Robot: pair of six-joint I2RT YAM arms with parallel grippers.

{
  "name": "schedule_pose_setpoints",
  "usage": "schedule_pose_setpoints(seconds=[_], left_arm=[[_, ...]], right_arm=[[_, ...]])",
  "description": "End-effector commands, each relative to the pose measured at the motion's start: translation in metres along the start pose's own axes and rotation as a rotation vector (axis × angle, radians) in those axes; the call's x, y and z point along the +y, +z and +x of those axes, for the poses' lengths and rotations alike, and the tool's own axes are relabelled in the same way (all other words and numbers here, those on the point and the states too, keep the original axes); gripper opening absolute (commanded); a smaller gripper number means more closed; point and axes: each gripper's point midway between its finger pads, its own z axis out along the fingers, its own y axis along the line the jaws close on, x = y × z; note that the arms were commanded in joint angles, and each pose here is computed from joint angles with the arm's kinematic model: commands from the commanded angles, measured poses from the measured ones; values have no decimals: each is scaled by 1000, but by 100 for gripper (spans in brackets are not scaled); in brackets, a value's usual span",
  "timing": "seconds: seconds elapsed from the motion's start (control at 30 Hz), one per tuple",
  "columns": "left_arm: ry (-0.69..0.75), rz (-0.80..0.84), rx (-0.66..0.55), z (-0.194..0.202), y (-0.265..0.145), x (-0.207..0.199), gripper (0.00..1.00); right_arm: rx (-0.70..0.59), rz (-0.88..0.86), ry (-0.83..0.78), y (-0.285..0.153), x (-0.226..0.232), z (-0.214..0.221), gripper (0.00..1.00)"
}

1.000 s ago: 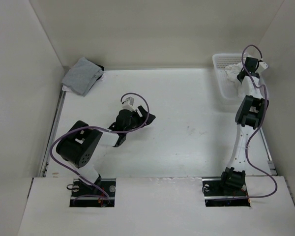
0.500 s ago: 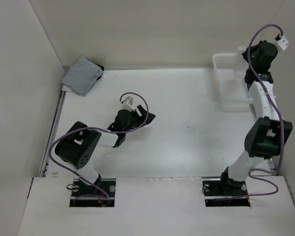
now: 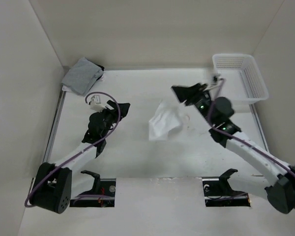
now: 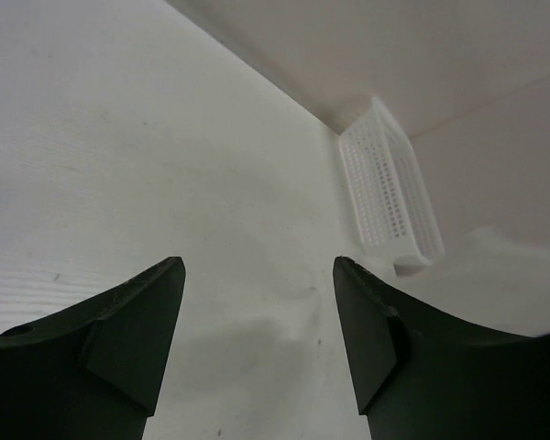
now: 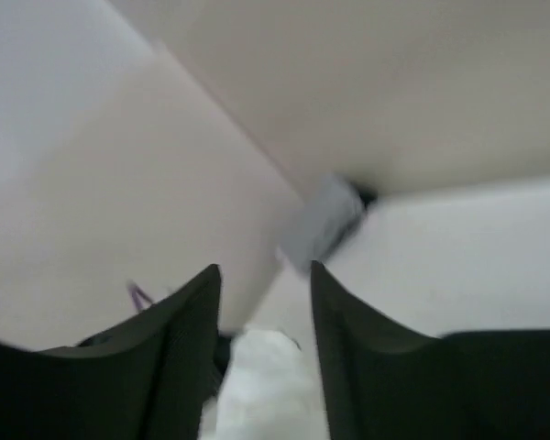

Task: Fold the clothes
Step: Move the tank top to the center of the board

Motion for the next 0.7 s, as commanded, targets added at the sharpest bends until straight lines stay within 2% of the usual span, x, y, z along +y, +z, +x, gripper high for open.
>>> schedule_pose_setpoints(seconds=[0.0, 0.07, 0.13, 0.2, 0.23, 0.33, 0.4, 0.53, 0.67], left_arm=[[-14, -123, -21, -11, -25, 34, 65], [10, -156, -22, -11, -37, 44, 65], [41, -186, -11, -7, -44, 53, 64], [79, -265, 23, 2, -55, 73, 62], [92, -293, 37, 7, -57, 80, 62], [133, -323, 103, 23, -60, 86, 57], [223, -305, 213, 53, -59, 80, 51], [328, -328, 355, 101, -60, 82, 51], [350, -315, 447, 133, -54, 77, 52]], right_arm=[[367, 59, 103, -39, -37, 152, 55], [349, 149, 130, -68, -62, 161, 59], [348, 214, 138, -91, -80, 168, 55], [416, 293, 134, -113, -101, 185, 43], [490, 351, 119, -128, -114, 202, 39], [640, 453, 77, -160, -132, 233, 44], [772, 488, 58, -190, -130, 260, 51], [931, 433, 68, -217, -101, 296, 58], [1034, 326, 75, -225, -54, 319, 52]])
